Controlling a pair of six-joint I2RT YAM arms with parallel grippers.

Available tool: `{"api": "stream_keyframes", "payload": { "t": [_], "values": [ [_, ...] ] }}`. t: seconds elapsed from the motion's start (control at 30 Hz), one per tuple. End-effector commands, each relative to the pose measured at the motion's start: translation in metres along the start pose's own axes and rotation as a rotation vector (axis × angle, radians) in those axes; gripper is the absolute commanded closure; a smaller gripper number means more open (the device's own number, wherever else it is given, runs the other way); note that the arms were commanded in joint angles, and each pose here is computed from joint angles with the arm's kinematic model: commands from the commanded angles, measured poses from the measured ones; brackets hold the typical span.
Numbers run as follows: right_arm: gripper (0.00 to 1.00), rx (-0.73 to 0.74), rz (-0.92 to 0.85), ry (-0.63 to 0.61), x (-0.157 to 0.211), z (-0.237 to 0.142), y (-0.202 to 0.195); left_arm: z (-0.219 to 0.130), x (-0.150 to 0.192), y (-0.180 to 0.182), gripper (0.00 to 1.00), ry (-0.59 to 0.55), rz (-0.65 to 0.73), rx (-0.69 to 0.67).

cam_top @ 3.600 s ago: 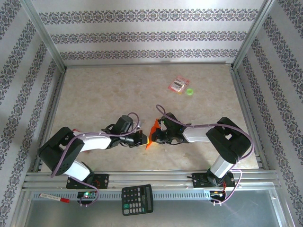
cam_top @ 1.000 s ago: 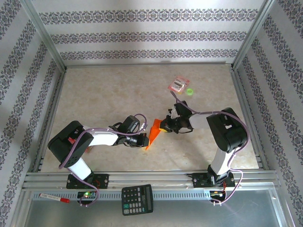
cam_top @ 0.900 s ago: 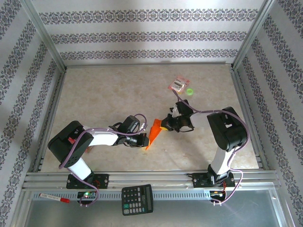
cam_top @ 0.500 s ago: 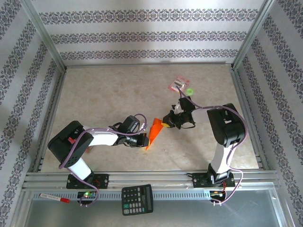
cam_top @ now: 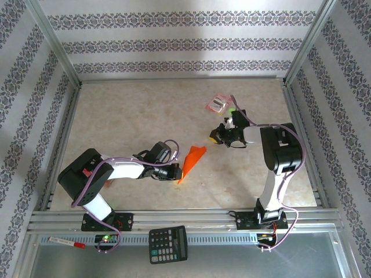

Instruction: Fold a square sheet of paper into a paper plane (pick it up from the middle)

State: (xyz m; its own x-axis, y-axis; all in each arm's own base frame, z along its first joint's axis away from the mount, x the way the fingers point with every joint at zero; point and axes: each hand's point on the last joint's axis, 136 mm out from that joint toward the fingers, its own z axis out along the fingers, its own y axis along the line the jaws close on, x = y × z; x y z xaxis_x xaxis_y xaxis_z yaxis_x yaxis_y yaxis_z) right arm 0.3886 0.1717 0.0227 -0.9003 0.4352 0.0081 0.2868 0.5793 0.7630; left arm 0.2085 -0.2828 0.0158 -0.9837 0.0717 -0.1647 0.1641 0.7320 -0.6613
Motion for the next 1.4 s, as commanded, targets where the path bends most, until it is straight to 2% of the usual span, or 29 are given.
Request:
{"api": "stream_keyframes", "payload": {
  "t": [0.0,0.07,0.13,0.23,0.3,0.43,0.6,0.67,0.8,0.93,1.37],
  "values": [
    [0.93,0.012,-0.116,-0.058,0.001,-0.019,0.024,-0.004,0.037,0.037,0.94,0.097,-0.125,-0.175],
    [0.9,0.055,-0.171,-0.079,0.017,-0.03,0.027,-0.012,0.017,0.011,0.86,0.024,-0.105,-0.095],
    [0.84,0.144,-0.217,-0.101,0.042,-0.038,0.021,-0.027,-0.002,-0.007,0.71,-0.058,-0.085,-0.059],
    [0.72,0.266,-0.297,-0.136,0.078,-0.043,0.018,-0.057,-0.023,-0.008,0.59,-0.191,-0.098,-0.075],
    [0.65,0.342,-0.337,-0.164,0.098,-0.044,0.017,-0.077,-0.033,0.008,0.55,-0.275,-0.137,-0.111],
    [0.34,0.459,-0.414,-0.228,0.125,-0.039,0.028,-0.111,-0.048,0.034,0.45,-0.399,-0.184,-0.153],
    [0.06,0.544,-0.462,-0.238,0.146,-0.013,0.04,-0.126,-0.058,0.043,0.43,-0.424,-0.177,-0.163],
    [0.03,0.576,-0.478,-0.226,0.152,0.0,0.04,-0.125,-0.058,0.042,0.43,-0.418,-0.172,-0.153],
    [0.02,0.667,-0.491,-0.225,0.153,0.015,0.03,-0.121,-0.052,0.046,0.43,-0.399,-0.178,-0.145],
    [0.05,0.753,-0.513,-0.25,0.149,0.01,0.021,-0.119,-0.048,0.048,0.43,-0.387,-0.179,-0.138],
    [0.42,0.733,-0.508,-0.268,0.153,-0.008,0.017,-0.117,-0.049,0.05,0.43,-0.375,-0.173,-0.141]
  ]
}}
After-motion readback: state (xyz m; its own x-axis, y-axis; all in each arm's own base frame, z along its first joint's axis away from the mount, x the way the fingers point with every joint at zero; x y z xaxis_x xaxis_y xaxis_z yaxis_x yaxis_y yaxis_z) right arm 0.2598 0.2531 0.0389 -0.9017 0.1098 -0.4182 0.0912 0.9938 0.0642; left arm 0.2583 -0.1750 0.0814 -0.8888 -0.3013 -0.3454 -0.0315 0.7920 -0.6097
